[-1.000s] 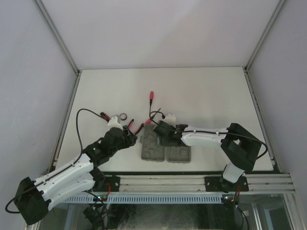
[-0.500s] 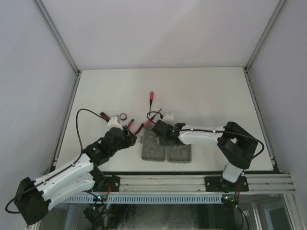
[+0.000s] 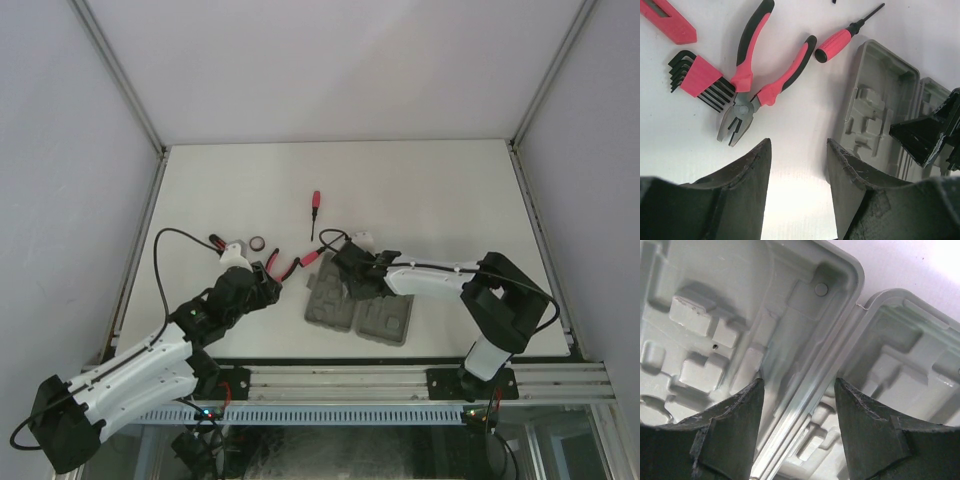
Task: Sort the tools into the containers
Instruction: Move the storage box to the center of the board, then pick up the pliers at the center of the board.
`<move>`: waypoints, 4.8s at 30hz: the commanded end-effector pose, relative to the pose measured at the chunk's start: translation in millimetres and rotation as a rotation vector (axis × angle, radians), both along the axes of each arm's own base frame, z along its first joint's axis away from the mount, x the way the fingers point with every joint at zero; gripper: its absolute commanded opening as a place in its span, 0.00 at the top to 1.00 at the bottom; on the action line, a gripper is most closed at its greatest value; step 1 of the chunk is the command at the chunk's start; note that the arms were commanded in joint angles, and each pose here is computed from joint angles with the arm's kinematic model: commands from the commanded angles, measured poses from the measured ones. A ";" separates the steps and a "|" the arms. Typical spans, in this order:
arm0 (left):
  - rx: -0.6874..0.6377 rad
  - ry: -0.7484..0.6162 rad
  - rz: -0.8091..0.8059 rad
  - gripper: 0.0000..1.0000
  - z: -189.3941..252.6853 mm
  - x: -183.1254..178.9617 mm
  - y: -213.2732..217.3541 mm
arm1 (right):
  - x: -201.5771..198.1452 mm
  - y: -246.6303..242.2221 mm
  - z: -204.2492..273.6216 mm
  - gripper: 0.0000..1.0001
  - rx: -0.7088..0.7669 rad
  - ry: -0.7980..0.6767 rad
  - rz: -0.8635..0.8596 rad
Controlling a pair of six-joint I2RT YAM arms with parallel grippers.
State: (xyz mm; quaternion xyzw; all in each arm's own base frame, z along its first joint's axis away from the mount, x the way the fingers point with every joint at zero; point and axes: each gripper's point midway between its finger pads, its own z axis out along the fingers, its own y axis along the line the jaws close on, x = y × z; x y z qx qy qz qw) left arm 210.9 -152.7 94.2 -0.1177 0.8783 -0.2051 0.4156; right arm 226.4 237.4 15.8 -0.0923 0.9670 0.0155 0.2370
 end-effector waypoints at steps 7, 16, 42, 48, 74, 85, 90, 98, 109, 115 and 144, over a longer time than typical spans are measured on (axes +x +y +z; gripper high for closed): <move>0.013 -0.013 0.016 0.48 1.7 2.1 6.1 | 16.2 -28.8 0.0 0.53 -0.010 0.029 0.081; 0.017 -0.009 0.030 0.48 0.3 2.1 11.3 | 44.0 -27.5 6.7 0.73 0.099 0.021 0.087; 0.033 0.026 0.035 0.48 -5.4 6.4 13.4 | 107.8 -37.2 21.0 0.81 0.177 -0.012 -0.132; 0.049 0.011 -0.003 0.50 4.6 9.9 9.4 | 106.3 -38.3 39.6 0.66 0.194 -0.037 -0.124; 0.284 0.002 0.013 0.38 28.3 52.1 16.1 | -1.4 -63.6 106.4 0.49 0.442 -0.172 -0.075; 0.363 0.063 0.074 0.44 6.4 85.3 29.7 | -40.6 -59.4 82.8 0.52 0.465 -0.104 -0.059; 0.377 0.109 0.055 0.48 -14.9 95.8 26.9 | -46.4 -55.0 80.9 0.52 0.458 -0.097 -0.049; 0.419 0.183 0.062 0.52 -41.2 107.3 33.3 | -49.8 -45.4 80.2 0.52 0.476 -0.084 -0.049; 0.440 0.238 0.040 0.65 -64.7 112.4 28.3 | -52.7 -36.9 74.7 0.52 0.472 -0.068 -0.048; 0.440 0.234 0.042 0.75 -64.5 111.9 28.9 | -52.2 -34.6 75.2 0.52 0.480 -0.068 -0.053; 0.109 -0.131 -0.048 1.00 70.6 77.6 10.9 | -40.8 -46.2 110.7 0.51 0.576 -0.232 -0.130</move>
